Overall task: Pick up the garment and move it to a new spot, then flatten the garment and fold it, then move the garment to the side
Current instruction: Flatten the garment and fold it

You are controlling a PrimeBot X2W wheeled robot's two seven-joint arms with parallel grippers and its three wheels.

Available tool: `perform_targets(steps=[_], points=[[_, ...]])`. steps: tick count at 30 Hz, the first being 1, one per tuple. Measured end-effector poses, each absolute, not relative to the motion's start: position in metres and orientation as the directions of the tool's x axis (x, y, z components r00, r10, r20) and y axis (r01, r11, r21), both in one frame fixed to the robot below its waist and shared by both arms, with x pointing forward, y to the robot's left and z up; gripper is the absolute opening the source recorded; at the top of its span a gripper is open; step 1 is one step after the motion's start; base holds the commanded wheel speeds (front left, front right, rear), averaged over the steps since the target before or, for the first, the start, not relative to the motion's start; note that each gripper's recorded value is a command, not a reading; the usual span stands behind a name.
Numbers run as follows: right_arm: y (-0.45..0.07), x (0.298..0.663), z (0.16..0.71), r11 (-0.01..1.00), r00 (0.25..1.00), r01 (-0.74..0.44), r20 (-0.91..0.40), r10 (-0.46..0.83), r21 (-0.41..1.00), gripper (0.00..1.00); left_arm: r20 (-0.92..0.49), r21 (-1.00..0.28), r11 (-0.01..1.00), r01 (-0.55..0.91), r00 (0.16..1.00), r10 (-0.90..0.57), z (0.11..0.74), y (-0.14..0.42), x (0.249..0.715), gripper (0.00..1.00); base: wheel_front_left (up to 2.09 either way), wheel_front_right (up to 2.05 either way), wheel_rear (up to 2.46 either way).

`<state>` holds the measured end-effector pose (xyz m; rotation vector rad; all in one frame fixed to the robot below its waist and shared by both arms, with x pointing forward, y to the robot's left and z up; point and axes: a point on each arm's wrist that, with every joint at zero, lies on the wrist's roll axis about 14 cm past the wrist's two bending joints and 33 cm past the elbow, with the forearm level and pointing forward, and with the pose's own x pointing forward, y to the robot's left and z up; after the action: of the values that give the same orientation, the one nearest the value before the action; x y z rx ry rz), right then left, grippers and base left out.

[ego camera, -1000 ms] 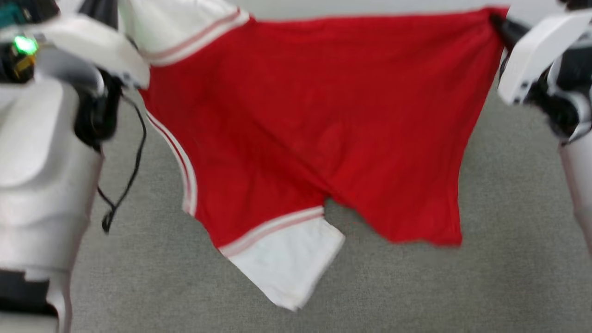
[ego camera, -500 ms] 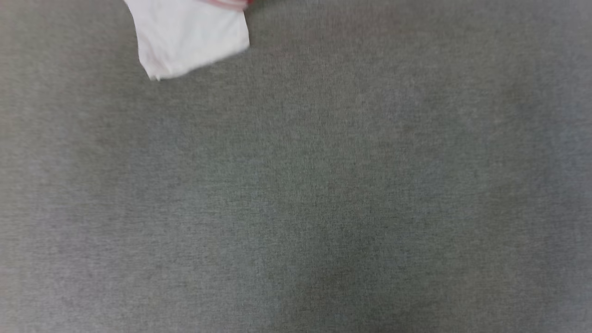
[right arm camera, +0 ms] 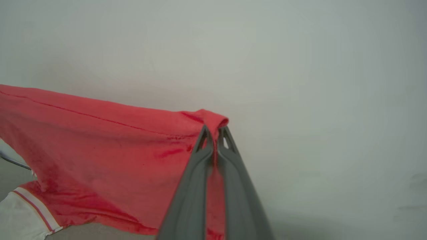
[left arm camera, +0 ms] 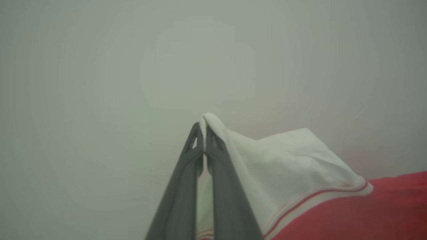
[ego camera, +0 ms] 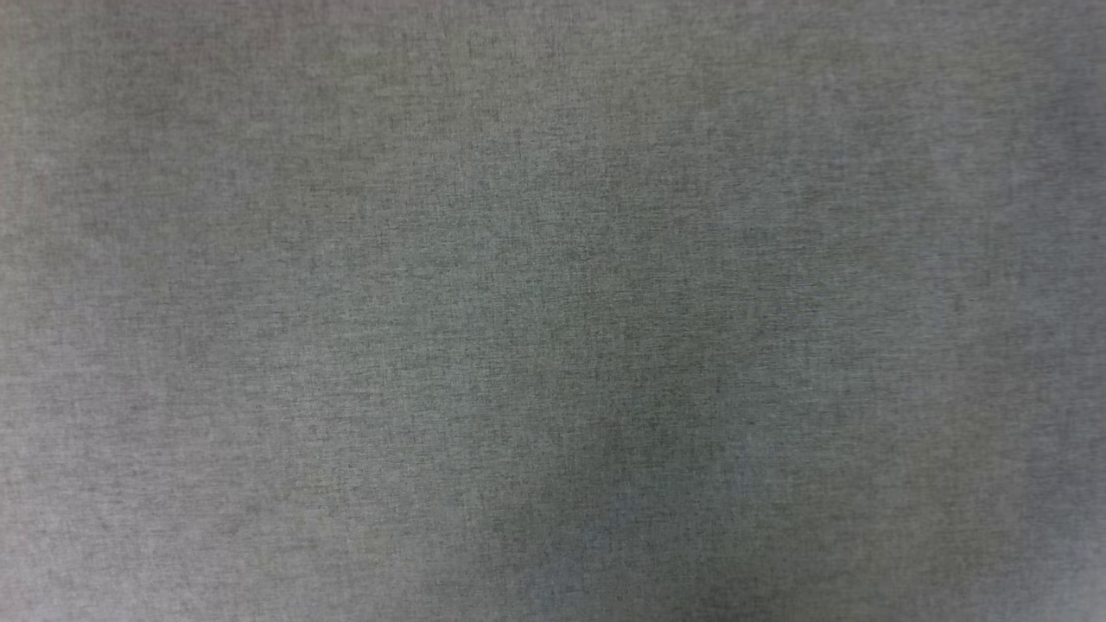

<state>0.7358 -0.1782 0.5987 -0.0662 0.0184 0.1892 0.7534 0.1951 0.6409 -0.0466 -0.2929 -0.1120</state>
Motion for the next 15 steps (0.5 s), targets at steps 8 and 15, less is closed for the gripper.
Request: perform_targets(steps=[8,15], points=[[-0.175,0.720,0.554,0.977,0.974,-0.208,-0.107,0.201,-0.057,0.00,0.182,-0.106,0.989,0.107,0.979,-0.087,0.584,0.208,0.734,0.00,0.00,0.00,0.00],[-0.181,0.658,0.533,0.974,0.963,-0.225,-0.160,0.217,-0.029,0.00,0.083,-0.183,0.981,0.070,0.995,-0.055,0.546,0.229,0.668,0.00,0.00,0.00,0.00]])
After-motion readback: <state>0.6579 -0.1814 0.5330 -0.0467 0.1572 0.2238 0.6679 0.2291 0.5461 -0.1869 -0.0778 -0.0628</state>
